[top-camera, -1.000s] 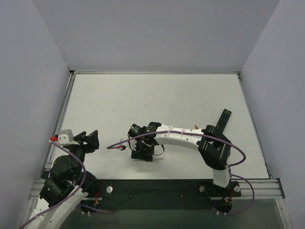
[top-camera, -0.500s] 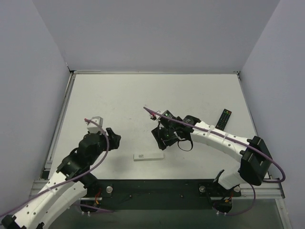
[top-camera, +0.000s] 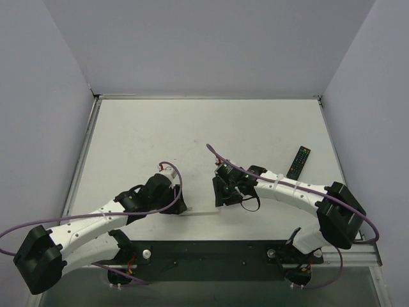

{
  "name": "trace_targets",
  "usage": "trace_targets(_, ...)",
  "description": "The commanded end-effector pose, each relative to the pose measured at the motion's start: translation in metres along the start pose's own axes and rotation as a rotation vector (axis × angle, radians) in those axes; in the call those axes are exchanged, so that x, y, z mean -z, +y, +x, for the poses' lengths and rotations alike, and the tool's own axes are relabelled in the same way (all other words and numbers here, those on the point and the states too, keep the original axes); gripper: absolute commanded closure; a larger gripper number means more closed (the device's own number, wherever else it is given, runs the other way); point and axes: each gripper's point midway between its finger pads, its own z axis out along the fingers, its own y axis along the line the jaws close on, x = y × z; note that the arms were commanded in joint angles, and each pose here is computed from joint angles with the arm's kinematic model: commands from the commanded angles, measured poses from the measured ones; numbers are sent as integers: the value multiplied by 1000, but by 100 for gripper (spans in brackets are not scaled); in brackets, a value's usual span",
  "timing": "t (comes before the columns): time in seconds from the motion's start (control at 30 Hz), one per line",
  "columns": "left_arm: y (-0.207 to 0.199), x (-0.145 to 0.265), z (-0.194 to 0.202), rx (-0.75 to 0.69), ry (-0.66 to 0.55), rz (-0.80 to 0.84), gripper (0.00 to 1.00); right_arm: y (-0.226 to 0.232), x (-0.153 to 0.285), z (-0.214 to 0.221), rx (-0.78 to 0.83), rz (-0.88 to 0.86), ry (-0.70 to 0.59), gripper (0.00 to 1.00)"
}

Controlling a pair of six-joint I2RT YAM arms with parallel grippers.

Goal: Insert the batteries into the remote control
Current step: Load the battery cover into the remote control.

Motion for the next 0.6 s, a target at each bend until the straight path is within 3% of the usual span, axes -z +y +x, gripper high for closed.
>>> trace_targets(0.0,-23,-7,-6,7,-11,75,41,4,-9,1,-43,3,3,61)
trace_targets(0.2,-18,-18,2,10,7,56,48,3,-18,5,-39,17,30,65)
trace_targets(0.57,-9,-23,12,6,37,25,51,5,-24,11,-29,20,66,69)
